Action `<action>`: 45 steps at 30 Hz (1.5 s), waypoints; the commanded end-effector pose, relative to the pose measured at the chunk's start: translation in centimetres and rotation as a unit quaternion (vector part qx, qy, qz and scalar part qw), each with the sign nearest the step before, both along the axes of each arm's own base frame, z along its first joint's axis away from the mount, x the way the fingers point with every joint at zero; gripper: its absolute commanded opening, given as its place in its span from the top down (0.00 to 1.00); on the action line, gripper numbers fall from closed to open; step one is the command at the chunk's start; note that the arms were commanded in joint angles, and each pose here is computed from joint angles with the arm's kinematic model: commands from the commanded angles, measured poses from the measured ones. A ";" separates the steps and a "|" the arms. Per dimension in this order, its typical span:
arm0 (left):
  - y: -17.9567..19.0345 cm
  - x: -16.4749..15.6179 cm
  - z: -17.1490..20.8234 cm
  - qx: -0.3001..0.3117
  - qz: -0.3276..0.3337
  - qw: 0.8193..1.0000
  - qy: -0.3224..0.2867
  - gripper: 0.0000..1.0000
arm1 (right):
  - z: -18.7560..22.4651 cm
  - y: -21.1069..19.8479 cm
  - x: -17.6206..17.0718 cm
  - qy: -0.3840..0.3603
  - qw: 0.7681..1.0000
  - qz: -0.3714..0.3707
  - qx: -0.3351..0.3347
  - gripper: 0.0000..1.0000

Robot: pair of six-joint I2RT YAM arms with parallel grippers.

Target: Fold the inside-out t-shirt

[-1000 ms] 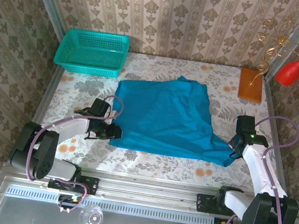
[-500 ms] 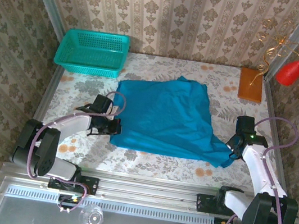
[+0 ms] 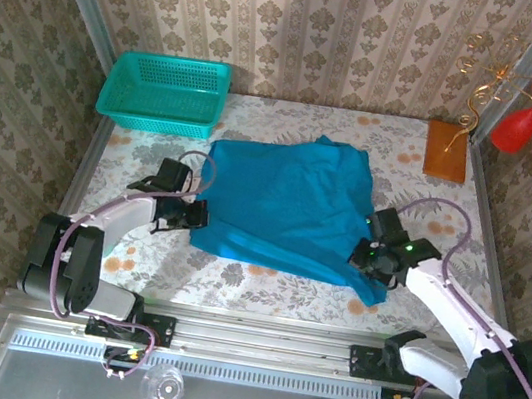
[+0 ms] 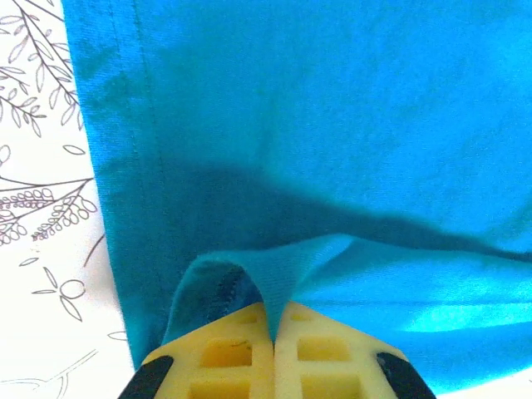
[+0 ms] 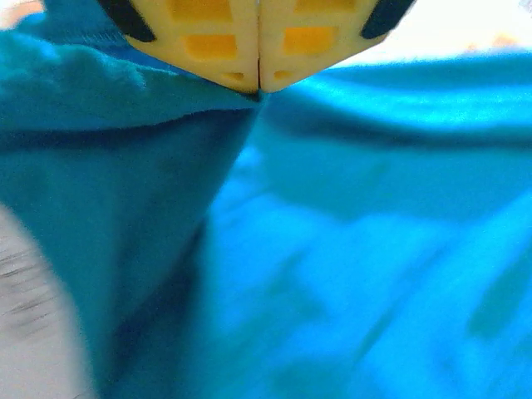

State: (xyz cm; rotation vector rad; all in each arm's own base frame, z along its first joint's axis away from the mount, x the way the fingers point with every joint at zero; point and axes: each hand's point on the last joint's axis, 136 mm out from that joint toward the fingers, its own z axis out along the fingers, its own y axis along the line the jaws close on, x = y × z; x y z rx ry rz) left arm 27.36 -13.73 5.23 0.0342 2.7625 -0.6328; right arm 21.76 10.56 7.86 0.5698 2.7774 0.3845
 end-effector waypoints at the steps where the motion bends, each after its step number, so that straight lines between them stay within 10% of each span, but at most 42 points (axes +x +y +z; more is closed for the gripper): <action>1: 0.1 0.1 0.7 0.003 -0.008 1.000 -0.002 1.00 | 0.1 2.5 -1.1 0.037 0.998 0.016 0.042 0.70; 11: 0.1 -0.5 0.8 -0.002 -0.010 1.000 0.000 1.00 | 0.3 -4.4 -0.8 0.029 0.988 0.010 -0.153 0.55; 27: 0.5 -1.1 0.6 0.001 -0.006 1.000 0.001 1.00 | -4.2 -3.0 -1.1 0.092 0.992 0.022 -0.084 0.39; 45: 1.0 -1.1 0.3 0.002 0.002 1.000 0.002 1.00 | -2.7 -4.8 -2.1 0.068 0.992 -0.012 -0.110 0.90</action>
